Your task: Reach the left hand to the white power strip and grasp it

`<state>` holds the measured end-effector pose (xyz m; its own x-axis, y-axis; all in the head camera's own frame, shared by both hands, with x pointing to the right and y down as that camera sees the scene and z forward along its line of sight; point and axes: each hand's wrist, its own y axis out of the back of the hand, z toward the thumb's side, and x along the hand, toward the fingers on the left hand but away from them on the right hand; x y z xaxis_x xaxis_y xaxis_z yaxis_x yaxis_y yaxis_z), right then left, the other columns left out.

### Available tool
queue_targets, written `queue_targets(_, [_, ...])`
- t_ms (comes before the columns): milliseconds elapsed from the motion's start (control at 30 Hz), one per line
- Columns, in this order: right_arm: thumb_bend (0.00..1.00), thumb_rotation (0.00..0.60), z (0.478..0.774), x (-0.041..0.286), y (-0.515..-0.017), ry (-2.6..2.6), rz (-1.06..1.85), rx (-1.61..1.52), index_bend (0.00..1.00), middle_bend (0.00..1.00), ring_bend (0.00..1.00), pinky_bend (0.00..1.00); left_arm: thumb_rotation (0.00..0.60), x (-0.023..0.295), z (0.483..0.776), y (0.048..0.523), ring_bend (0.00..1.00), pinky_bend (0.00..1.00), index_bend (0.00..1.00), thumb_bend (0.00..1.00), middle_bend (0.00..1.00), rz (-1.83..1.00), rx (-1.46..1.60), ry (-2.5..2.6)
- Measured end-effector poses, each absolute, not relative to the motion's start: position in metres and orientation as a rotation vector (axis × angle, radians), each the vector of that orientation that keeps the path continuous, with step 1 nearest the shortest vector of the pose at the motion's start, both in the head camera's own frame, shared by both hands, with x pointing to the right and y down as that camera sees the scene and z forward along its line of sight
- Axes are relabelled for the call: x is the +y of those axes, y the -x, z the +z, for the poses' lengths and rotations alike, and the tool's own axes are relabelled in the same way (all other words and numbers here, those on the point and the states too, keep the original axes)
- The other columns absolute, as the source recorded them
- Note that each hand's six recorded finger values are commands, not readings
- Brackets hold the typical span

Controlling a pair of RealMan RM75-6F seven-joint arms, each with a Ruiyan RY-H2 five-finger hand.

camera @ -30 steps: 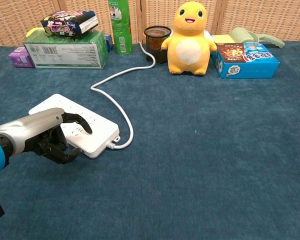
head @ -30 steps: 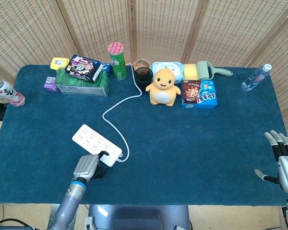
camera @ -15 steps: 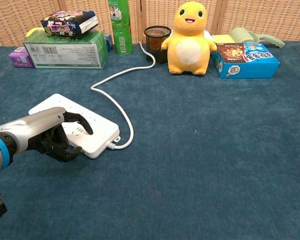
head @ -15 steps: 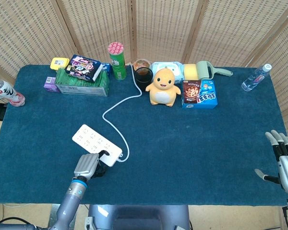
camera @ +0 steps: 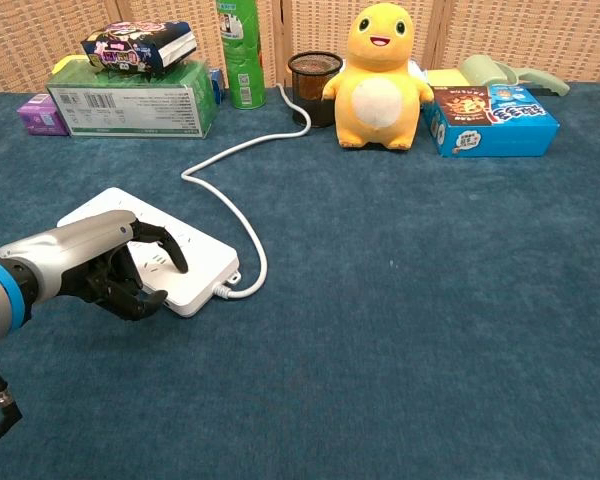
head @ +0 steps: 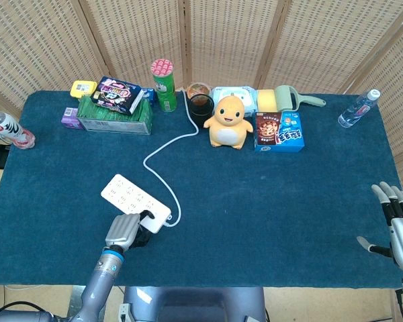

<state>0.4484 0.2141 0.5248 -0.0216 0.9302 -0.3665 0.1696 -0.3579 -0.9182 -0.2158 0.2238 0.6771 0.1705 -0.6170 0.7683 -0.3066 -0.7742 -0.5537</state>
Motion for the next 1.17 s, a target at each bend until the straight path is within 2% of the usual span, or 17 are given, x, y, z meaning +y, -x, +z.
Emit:
queue_targets(333, [0.0,0.6,0.525,0.214,-0.448,1.582,1.443,-1.17,0.02,0.02,0.01,0.0,0.6,0.212,0.644,0.238,1.0,1.0,0.25,0.46,1.0,-1.562,0.985,2.118])
queue_targets(400, [0.0,0.6,0.526,0.215,-0.448,1.583,1.443,-1.168,0.02,0.02,0.01,0.0,0.6,0.209,0.635,0.244,0.92,0.94,0.22,0.43,0.94,-1.53,1.004,2.097])
queue_targets(433, [0.0,0.6,0.526,0.215,-0.448,1.583,1.443,-1.168,0.02,0.02,0.01,0.0,0.6,0.208,0.631,0.247,0.8,0.86,0.14,0.41,0.82,-1.518,1.01,2.087])
queue_targets(467, [0.0,0.6,0.526,0.215,-0.447,1.583,1.443,-1.168,0.02,0.02,0.01,0.0,0.6,0.207,0.627,0.25,0.62,0.75,0.07,0.39,0.63,-1.507,1.015,2.077])
queue_targets(500, [0.0,0.6,0.526,0.214,-0.447,1.583,1.443,-1.168,0.02,0.02,0.01,0.0,0.6,0.206,0.623,0.255,0.5,0.68,0.03,0.36,0.48,-1.496,1.019,2.064])
queue_targets(533, [0.0,0.6,0.526,0.214,-0.447,1.583,1.443,-1.168,0.02,0.02,0.01,0.0,0.6,0.206,0.62,0.259,0.32,0.57,0.0,0.32,0.26,-1.493,1.019,2.056])
queue_targets(567, [0.0,0.6,0.526,0.215,-0.447,1.583,1.443,-1.168,0.02,0.02,0.01,0.0,0.6,0.207,0.618,0.263,0.18,0.47,0.0,0.27,0.1,-1.494,1.015,2.049])
queue_targets(633, [0.0,0.6,0.526,0.215,-0.447,1.582,1.443,-1.166,0.02,0.02,0.01,0.0,0.6,0.207,0.613,0.276,0.06,0.35,0.0,0.21,0.0,-1.512,1.002,2.017])
queue_targets(700, [0.0,0.6,0.526,0.215,-0.446,1.582,1.443,-1.164,0.02,0.02,0.01,0.0,0.6,0.205,0.605,0.292,0.01,0.28,0.0,0.17,0.0,-1.518,0.994,1.984])
queue_targets(833, [0.0,0.6,0.526,0.216,-0.445,1.584,1.441,-1.158,0.02,0.02,0.01,0.0,0.6,0.202,0.586,0.323,0.0,0.18,0.0,0.12,0.0,-1.492,0.996,1.929])
queue_targets(1000, [0.0,0.6,0.526,0.217,-0.443,1.581,1.44,-1.152,0.02,0.02,0.01,0.0,0.6,0.206,0.567,0.361,0.0,0.15,0.0,0.1,0.0,-1.418,1.031,1.854])
queue_targets(1167, [0.0,0.6,0.526,0.217,-0.442,1.575,1.442,-1.147,0.02,0.02,0.01,0.0,0.6,0.219,0.561,0.41,0.0,0.13,0.0,0.1,0.0,-1.439,1.085,1.761])
